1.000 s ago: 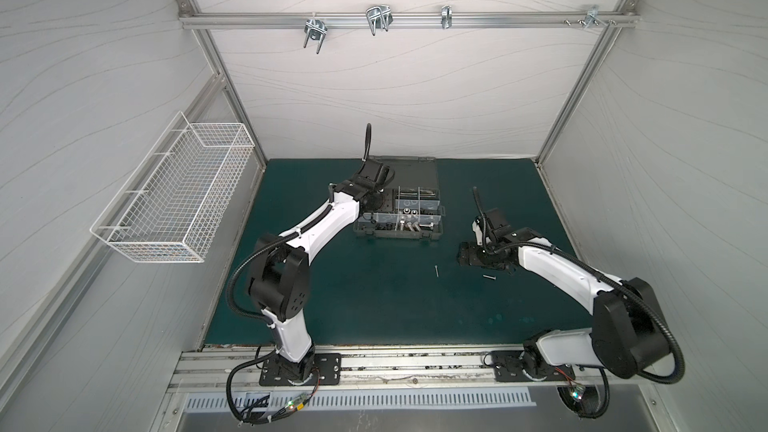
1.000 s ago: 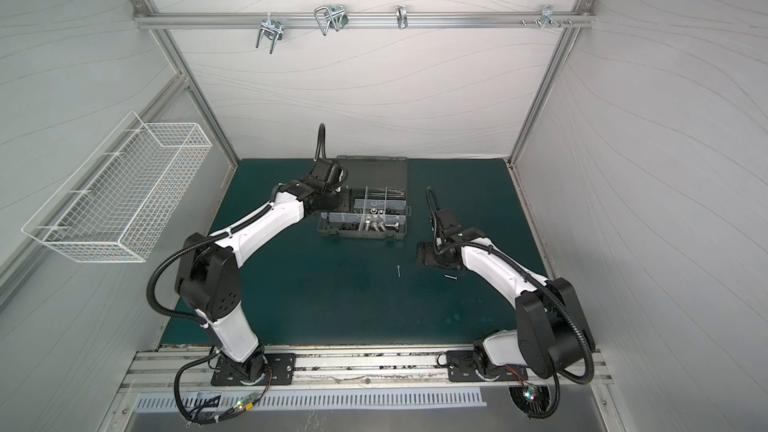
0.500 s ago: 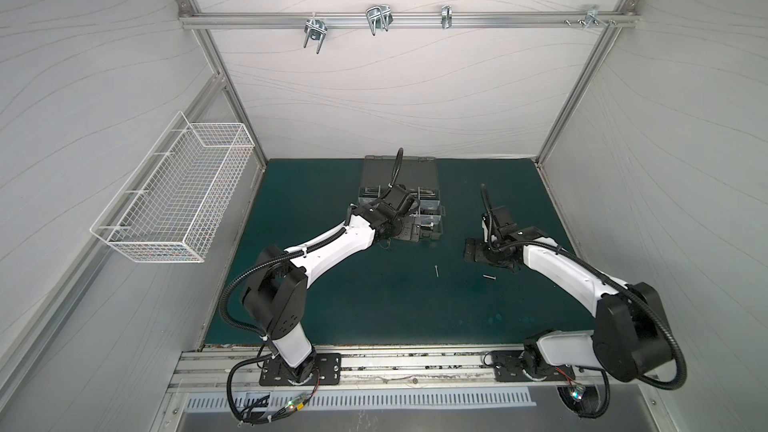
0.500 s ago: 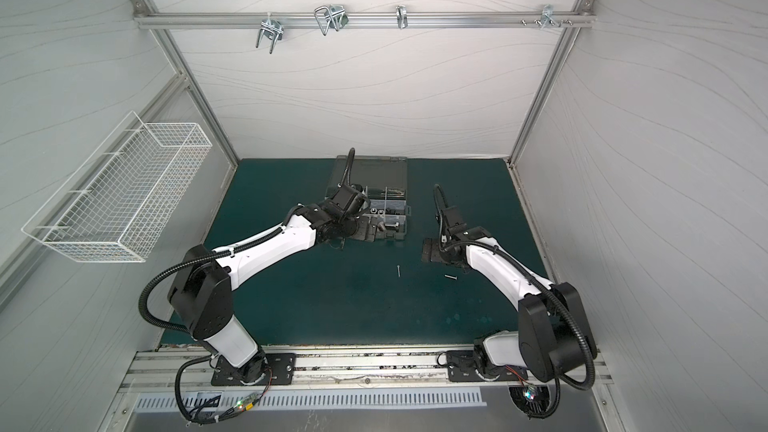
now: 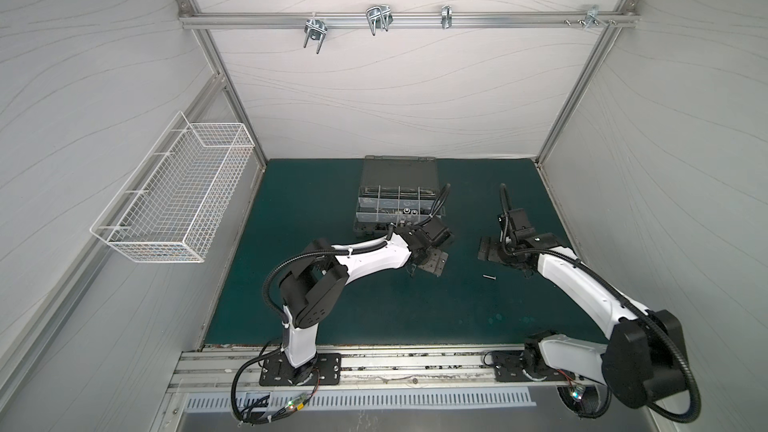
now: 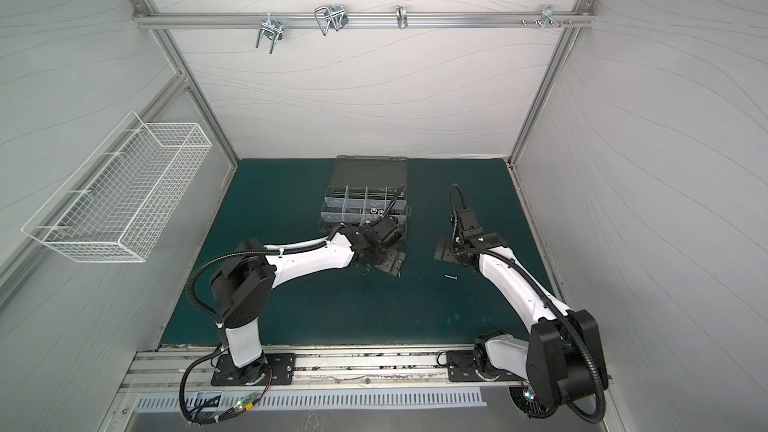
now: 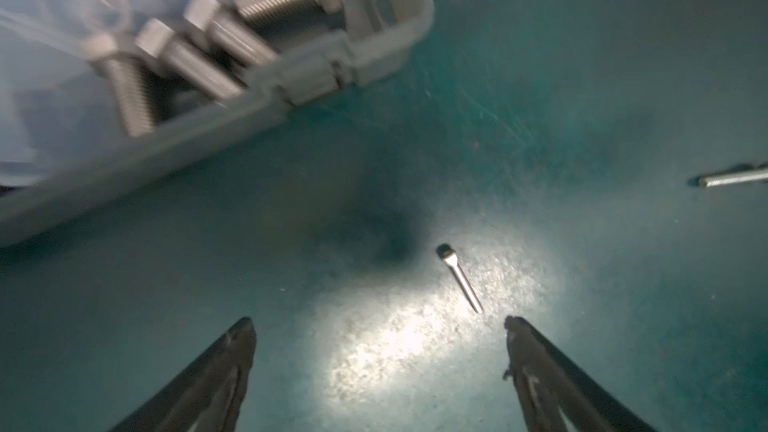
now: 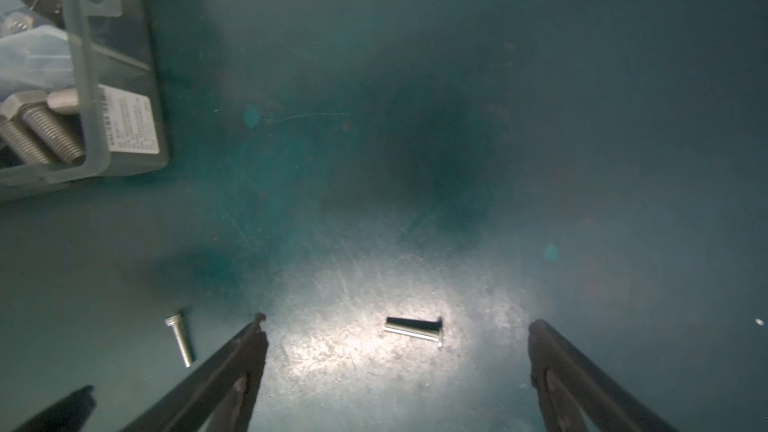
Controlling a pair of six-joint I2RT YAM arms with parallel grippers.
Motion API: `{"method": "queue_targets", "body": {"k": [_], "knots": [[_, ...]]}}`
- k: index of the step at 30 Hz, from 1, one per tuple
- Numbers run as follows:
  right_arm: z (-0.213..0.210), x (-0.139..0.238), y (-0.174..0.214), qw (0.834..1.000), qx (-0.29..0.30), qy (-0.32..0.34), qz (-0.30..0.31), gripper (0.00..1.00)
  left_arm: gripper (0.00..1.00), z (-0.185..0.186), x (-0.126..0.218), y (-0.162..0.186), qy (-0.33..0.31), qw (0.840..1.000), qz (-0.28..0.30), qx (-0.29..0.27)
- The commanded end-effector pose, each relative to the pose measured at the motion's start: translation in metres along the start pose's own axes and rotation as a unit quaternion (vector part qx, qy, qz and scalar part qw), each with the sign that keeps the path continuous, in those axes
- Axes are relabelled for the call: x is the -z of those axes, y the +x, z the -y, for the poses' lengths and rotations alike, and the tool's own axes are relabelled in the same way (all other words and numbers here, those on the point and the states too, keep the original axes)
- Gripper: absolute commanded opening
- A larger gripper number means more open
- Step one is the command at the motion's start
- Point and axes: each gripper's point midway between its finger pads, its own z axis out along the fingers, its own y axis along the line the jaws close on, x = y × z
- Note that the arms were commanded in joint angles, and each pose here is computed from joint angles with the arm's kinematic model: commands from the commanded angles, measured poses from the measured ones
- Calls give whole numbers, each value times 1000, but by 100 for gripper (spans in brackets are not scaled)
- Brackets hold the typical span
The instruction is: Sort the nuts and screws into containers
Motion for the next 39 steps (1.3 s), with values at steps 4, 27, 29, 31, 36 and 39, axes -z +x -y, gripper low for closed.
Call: {"method": "queue_targets", "body": {"k": [4,27,29,31,36,39], "knots": [[18,4,1,1000,-24,18,5,99,81,21,-7,-3,20,1000,-12,-12],[14,22,-8,998,-38,-9,44,99,31,38,-43,20,18,994,-95,-54],[14,22,-8,998,-38,-11,45,99,30,38,-43,23,17,993,-100,-57],[14,22,-8,998,-38,-11,45,99,29,38,-43,24,18,993,-102,-59],[14,23,-8,998,-39,-11,46,99,25,37,-44,31,16,991,-114,-62],[14,24,-9,998,-39,-11,47,99,20,36,-45,38,19,990,-126,-63]]}}
